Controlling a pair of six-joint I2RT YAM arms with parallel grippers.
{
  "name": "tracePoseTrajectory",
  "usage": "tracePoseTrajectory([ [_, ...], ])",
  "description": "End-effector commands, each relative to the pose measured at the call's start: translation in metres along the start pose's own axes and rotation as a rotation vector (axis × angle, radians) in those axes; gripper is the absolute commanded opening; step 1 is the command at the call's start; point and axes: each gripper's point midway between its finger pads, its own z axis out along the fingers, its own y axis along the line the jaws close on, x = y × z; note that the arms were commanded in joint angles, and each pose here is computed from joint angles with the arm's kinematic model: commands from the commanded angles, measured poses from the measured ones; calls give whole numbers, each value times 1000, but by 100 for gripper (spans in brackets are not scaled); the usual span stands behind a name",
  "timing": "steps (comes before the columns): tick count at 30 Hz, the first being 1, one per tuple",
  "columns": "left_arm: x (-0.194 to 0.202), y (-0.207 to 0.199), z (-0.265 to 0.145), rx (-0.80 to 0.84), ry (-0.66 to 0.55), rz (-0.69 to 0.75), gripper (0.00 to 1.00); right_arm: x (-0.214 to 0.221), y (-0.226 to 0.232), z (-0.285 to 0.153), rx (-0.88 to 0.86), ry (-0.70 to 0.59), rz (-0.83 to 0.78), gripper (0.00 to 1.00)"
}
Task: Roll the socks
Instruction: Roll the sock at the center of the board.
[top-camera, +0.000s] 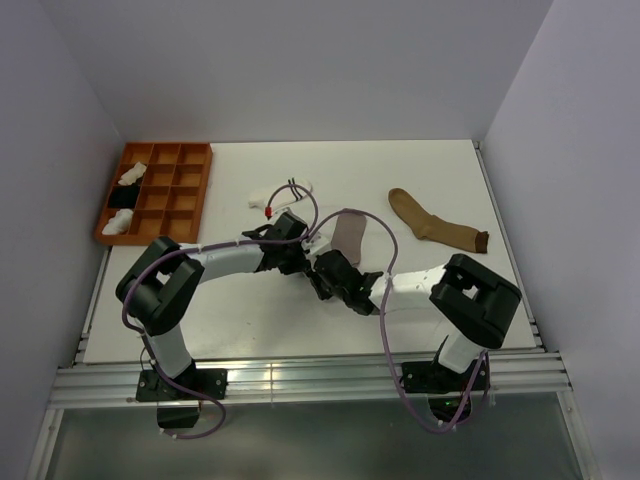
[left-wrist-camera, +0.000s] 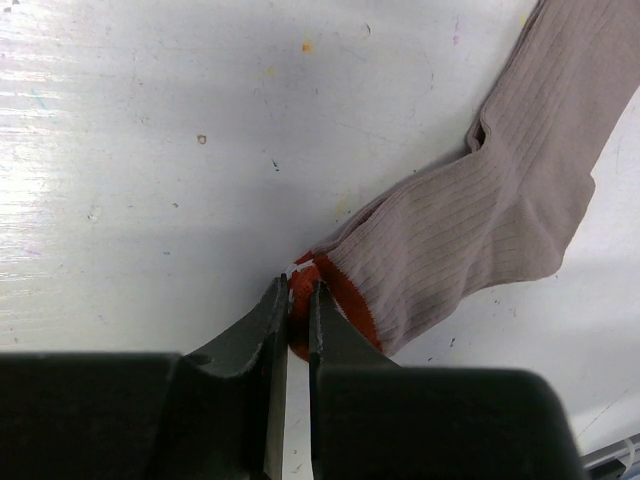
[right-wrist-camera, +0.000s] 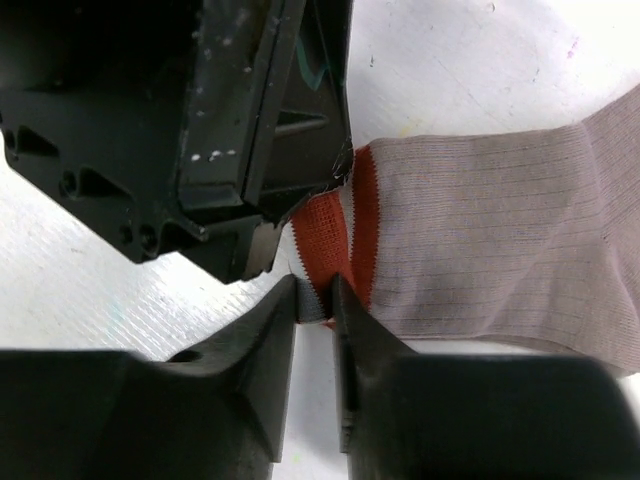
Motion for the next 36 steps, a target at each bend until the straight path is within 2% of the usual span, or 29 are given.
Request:
tracePoseTrajectory([
  [1, -2, -1, -4, 4, -4, -29, 2, 12, 2, 3, 7, 61, -9, 24],
  [3, -3, -1, -4, 8, -9, -44, 6, 14, 1, 2, 15, 72, -7, 17],
  [4, -2, 0, -4, 8, -9, -50, 8, 16, 0, 2, 21, 78, 2, 7],
  [5, -2, 0, -5, 9, -13, -56, 11, 18, -1, 1, 28, 89, 7, 3],
  [6, -4, 0, -7, 14, -22, -75, 17, 19, -2, -1, 29, 92, 27, 0],
  [10, -10, 6, -14, 22, -60, -129, 33, 22, -7, -6, 8, 133, 97, 0],
  [11, -14, 5, -17, 32, -75, -147, 42, 24, -8, -7, -6, 146, 113, 0],
  [15, -28, 1, -33, 68, -136, -189, 60, 23, -15, -14, -62, 150, 224, 0],
  [18, -36, -3, -43, 99, -171, -208, 67, 20, -20, -19, -138, 149, 322, 0],
  [22, -38, -11, -49, 149, -174, -206, 68, 13, -21, -26, -245, 141, 483, 0],
  [23, -38, -12, -49, 156, -174, -200, 68, 5, -11, -29, -338, 126, 516, 0],
  [24, -36, -16, -49, 174, -162, -197, 67, 7, -18, -30, -344, 128, 602, 0],
  [26, -32, -20, -48, 202, -149, -195, 66, 6, -15, -32, -424, 117, 666, 0],
  [30, -21, -16, -43, 196, -114, -186, 63, 13, -20, -32, -455, 123, 809, 0],
  [32, -21, -25, -43, 226, -118, -174, 62, 10, -26, -32, -471, 86, 847, 0],
  [36, -10, -33, -36, 230, -89, -149, 60, 25, -35, -32, -453, 103, 963, 0],
])
